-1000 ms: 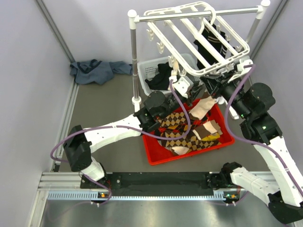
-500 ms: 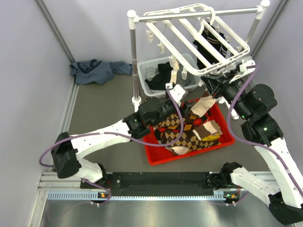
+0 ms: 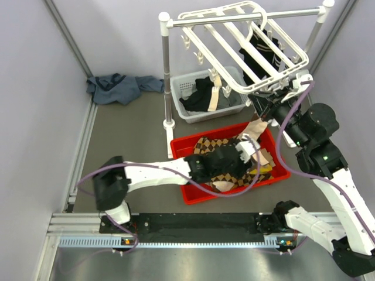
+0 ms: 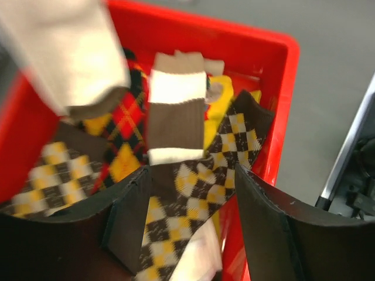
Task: Clip the socks to the hanger
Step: Open the clamp at the hanger.
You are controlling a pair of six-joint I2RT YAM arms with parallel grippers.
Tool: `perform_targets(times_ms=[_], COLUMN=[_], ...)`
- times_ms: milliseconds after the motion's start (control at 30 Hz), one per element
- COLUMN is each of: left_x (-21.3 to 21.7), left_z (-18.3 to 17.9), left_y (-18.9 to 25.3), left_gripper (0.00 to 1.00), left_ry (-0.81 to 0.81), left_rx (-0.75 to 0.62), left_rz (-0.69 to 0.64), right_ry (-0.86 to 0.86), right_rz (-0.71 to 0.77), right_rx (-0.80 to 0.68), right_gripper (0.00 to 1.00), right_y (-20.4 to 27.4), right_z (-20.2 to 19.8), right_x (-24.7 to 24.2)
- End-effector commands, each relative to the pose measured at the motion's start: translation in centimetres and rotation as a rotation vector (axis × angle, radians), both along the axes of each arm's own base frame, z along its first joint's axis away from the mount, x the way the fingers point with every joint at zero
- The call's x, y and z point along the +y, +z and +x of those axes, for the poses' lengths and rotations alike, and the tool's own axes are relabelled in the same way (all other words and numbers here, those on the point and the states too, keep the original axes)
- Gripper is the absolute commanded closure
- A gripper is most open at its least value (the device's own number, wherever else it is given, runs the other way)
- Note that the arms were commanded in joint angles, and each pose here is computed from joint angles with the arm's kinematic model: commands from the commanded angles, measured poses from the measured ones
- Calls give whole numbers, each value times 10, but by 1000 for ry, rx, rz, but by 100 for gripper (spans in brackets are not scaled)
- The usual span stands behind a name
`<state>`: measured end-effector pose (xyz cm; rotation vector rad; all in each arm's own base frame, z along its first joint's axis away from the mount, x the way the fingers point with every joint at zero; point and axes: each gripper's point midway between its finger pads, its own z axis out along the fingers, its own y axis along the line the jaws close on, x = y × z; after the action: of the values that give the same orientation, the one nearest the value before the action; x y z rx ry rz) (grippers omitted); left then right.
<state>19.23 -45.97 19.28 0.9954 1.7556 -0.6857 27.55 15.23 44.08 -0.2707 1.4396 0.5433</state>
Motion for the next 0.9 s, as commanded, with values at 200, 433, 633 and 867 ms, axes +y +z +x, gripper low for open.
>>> perform_targets(times_ms=[200,433,633,867], left_x=[-62,-71,-64,-51], left_z=[15,33,34,29], left_y=[-53,-92,-114,-107], left_gripper=[39,41,49,83], left_ry=[28,82,90,101], left_rx=[121,141,189,211], left_rz=[126,224,279,317], right_ry=[-95,-99,-105,-109], right_rz=[-56,-62,-69,-75], right_rx=[28,27,34,33], right_gripper=[98,98,98,98], right_y=[-18,-20,-26,-26], right_z=[12,13,16,16], right_x=[-14,-15,-15,-16])
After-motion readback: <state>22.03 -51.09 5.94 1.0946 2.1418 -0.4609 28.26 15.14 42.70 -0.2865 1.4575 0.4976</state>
